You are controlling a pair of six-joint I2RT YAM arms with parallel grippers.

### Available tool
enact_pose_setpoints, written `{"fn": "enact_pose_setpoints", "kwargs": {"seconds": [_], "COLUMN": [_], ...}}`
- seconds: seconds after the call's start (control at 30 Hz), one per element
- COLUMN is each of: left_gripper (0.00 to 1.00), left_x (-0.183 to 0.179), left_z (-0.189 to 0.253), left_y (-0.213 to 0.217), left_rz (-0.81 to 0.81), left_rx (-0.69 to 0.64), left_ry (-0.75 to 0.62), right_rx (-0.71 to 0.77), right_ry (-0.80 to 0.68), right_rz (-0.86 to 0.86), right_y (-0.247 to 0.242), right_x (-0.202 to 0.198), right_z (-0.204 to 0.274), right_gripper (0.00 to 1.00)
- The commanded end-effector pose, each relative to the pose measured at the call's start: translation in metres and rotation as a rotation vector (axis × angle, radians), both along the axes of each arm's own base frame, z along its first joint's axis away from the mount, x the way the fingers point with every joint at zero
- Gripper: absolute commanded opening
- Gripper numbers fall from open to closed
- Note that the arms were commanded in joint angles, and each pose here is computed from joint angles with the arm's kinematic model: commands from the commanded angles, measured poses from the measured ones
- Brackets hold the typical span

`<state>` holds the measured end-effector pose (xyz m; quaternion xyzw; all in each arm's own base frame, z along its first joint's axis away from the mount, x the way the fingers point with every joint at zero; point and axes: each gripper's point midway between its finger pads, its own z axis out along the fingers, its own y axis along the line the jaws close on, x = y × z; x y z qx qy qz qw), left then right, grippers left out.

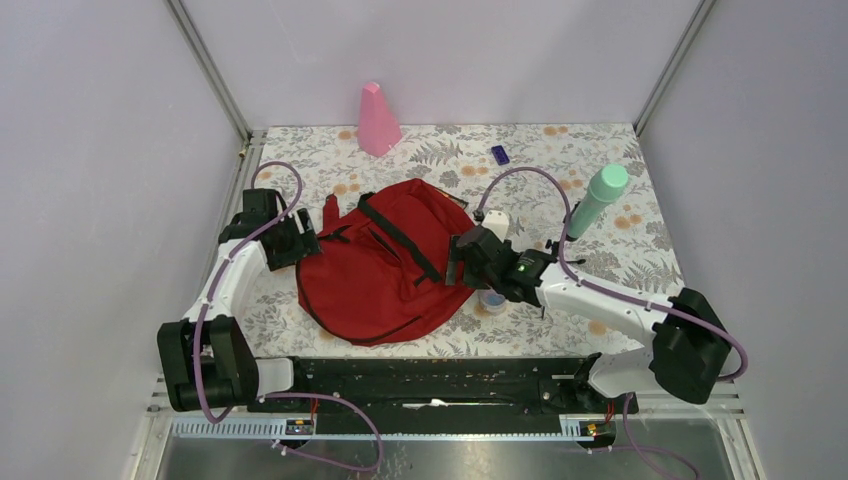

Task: Pack the student bag
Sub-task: Adjust the student bag at the center of the board.

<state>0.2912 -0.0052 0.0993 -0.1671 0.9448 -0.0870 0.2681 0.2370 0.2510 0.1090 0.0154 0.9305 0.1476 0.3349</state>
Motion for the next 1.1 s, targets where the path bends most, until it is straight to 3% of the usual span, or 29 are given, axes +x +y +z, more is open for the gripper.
{"fn": "enact_pose_setpoints", "kwargs": {"seconds": [0.0, 0.2, 0.43, 0.6, 0.7, 0.93, 1.0, 1.07], "left_gripper": [0.71, 0.58, 0.40, 0.17, 0.01, 0.00, 0.00, 0.00], "left_x": [0.006, 0.004, 0.002, -0.001, -0.002, -0.010, -0.017, -0.024], "left_z": [0.001, -0.005, -0.008, -0.010, -0.009, 0.004, 0.007, 0.011], "left_y": [-0.003, -0.007, -0.012, -0.018, -0.023, -0.035, -0.040, -0.048], "left_rz": [-0.017, -0.030, -0.046, -0.068, -0.078, -0.068, -0.066, -0.076], "left_rx": [-0.022, -0.042, -0.050, -0.053, -0.061, -0.101, -0.111, -0.135], "left_ry": [-0.028, -0.004, 0.004, 0.014, 0.013, -0.036, -0.054, -0.076], "right_rx": [0.036, 0.018, -0.043, -0.060, -0.137, -0.217, -0.213, -0.204], "right_ry": [-0.023, -0.030, -0.054, -0.098, -0.146, -0.289, -0.317, -0.341], "right_rz": [-0.033, -0.026, -0.029, -0.002, -0.007, 0.004, 0.006, 0.018], "right_y": [0.011, 0.023, 0.022, 0.033, 0.033, 0.051, 0.056, 0.060], "right_x": [0.009, 0.020, 0.031, 0.045, 0.062, 0.111, 0.125, 0.138], "right_z": [-0.006, -0.015, -0.024, -0.026, -0.029, -0.006, 0.004, 0.013], "right_gripper": [0.85, 0.75, 0.73, 0.71, 0.54, 0.08, 0.00, 0.00]}}
